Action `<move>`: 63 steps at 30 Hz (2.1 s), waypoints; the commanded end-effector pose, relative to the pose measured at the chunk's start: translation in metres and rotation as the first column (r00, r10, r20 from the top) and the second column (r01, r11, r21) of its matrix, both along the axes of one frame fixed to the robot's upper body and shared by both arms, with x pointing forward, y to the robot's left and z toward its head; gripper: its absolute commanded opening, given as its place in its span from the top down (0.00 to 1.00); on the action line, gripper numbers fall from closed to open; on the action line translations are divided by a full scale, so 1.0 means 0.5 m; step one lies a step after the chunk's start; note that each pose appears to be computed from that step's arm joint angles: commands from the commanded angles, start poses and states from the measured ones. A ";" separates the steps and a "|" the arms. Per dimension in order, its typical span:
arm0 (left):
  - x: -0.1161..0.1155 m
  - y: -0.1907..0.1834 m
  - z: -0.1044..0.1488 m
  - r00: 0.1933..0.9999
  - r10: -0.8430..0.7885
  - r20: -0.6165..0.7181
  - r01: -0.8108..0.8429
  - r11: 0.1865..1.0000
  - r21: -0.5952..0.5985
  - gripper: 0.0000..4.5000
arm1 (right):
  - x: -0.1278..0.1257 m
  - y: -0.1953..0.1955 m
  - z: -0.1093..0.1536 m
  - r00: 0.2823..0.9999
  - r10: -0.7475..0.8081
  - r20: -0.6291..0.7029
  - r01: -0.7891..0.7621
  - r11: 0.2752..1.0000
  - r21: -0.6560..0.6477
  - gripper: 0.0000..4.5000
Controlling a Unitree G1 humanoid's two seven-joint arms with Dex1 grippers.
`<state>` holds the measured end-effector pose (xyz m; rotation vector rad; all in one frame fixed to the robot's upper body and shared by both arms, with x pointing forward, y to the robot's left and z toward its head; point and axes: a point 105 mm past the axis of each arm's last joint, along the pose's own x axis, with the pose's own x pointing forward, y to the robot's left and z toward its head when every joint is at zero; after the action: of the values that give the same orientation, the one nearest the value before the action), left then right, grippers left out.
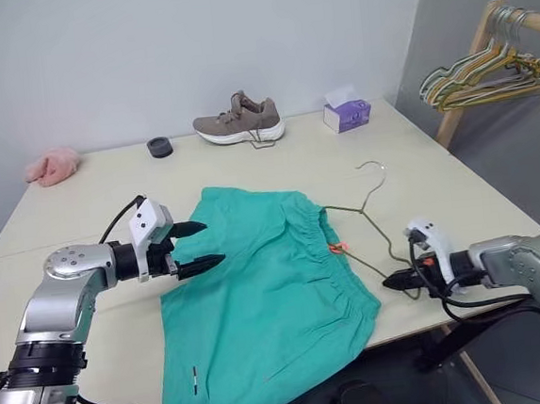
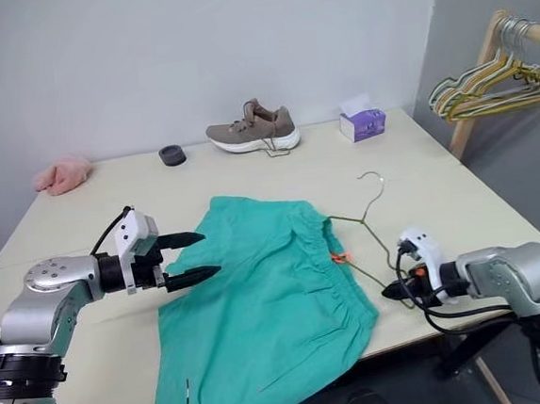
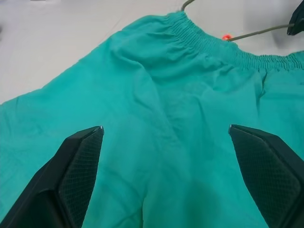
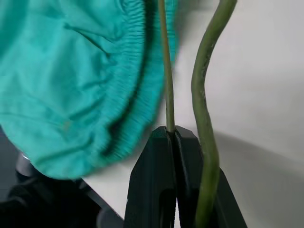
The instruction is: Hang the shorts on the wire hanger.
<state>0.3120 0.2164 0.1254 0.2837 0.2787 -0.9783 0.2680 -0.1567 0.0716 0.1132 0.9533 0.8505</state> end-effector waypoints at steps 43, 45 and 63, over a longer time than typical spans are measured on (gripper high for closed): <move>0.022 -0.066 0.053 0.928 -0.361 0.087 0.334 0.914 0.230 0.01 | 0.015 0.150 0.226 0.474 0.634 0.611 -0.419 0.773 -0.476 1.00; 0.025 -0.067 0.051 0.930 -0.356 0.091 0.329 0.917 0.224 0.10 | 0.011 0.153 0.227 0.472 0.635 0.611 -0.425 0.772 -0.473 1.00; -0.003 -0.061 0.034 0.928 -0.373 0.023 0.359 0.906 0.225 0.97 | 0.025 0.103 0.198 0.395 0.729 0.559 -0.438 0.684 -0.583 0.84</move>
<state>0.3061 0.1753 0.1340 0.5825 0.2797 -1.3746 0.2805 -0.1003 0.1668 -0.8885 0.2793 1.2231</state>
